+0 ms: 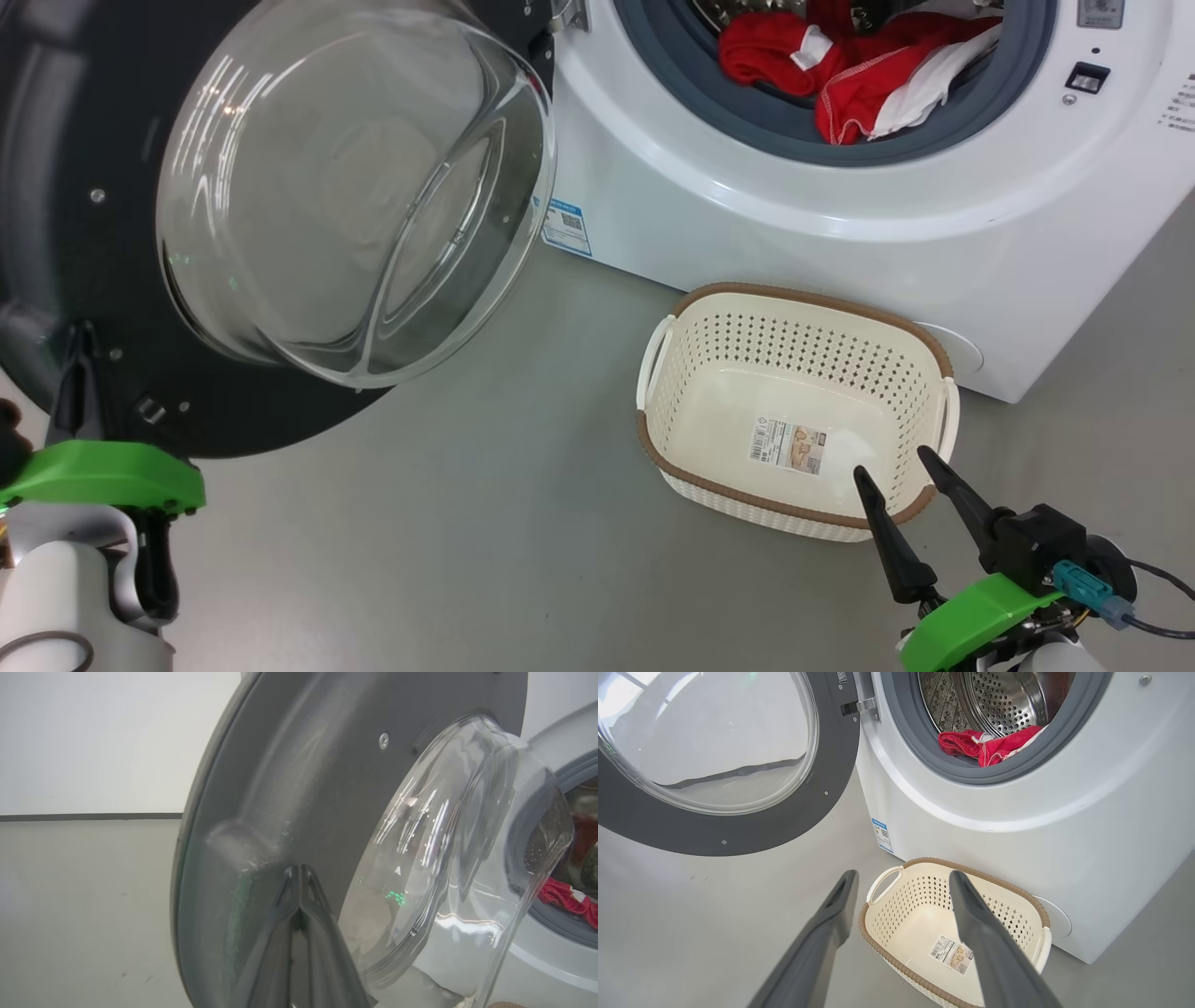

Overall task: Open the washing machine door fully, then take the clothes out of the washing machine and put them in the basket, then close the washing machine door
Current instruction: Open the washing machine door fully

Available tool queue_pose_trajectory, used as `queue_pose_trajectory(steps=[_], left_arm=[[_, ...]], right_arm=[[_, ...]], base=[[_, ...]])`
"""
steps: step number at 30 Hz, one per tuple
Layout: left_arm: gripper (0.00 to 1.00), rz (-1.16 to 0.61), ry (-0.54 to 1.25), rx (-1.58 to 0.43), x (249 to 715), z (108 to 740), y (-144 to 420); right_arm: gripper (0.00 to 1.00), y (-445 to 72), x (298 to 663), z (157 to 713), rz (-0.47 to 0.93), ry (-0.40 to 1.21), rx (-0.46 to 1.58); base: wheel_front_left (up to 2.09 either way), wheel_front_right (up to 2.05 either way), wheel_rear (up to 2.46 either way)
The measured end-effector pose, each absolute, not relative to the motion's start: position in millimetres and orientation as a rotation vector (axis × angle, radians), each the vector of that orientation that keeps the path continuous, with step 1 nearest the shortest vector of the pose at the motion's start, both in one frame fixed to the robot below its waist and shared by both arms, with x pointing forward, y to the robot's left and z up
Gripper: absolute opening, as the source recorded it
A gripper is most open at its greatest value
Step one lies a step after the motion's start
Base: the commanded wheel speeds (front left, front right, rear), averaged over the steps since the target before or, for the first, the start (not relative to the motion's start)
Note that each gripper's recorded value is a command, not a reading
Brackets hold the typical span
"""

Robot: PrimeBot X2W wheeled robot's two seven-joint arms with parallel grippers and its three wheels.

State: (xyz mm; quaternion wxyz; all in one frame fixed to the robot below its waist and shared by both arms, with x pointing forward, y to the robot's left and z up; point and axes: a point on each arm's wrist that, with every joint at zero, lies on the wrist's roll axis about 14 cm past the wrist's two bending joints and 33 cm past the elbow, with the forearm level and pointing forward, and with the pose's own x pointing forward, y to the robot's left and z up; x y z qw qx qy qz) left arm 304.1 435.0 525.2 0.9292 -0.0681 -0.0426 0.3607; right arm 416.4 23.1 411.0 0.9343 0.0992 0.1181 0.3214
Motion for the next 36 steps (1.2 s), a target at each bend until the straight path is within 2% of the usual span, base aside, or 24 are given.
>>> queue_pose_trajectory(steps=[10,11,12,13,14,19,28,36], left_arm=[[0.0,0.715,-0.097,-0.12,303,530,435],[0.08,0.715,-0.104,-0.122,303,532,435],[0.33,0.709,-0.108,-0.118,303,533,434],[0.85,0.699,-0.114,-0.117,304,535,431],[1.0,0.692,-0.121,-0.119,305,537,429],[1.0,0.648,-0.173,-0.134,311,548,417],[1.0,0.554,-0.369,-0.068,322,610,388],[1.0,0.355,-0.406,-0.066,343,621,331]], right_arm=[[1.0,21,412,418,0.653,0.229,0.194],[1.0,21,412,419,0.651,0.226,0.197],[1.0,21,411,421,0.648,0.222,0.202],[1.0,20,411,423,0.645,0.219,0.206],[1.0,20,411,425,0.641,0.214,0.209],[1.0,15,412,436,0.617,0.184,0.216],[1.0,-1,415,468,0.546,0.092,0.245],[1.0,-35,417,501,0.444,-0.018,0.242]], base=[[0.0,0.0,0.0],[0.0,0.0,0.0],[0.0,0.0,0.0],[0.0,0.0,0.0],[0.0,0.0,0.0],[0.0,0.0,0.0],[0.0,0.0,0.0],[0.0,0.0,0.0]])
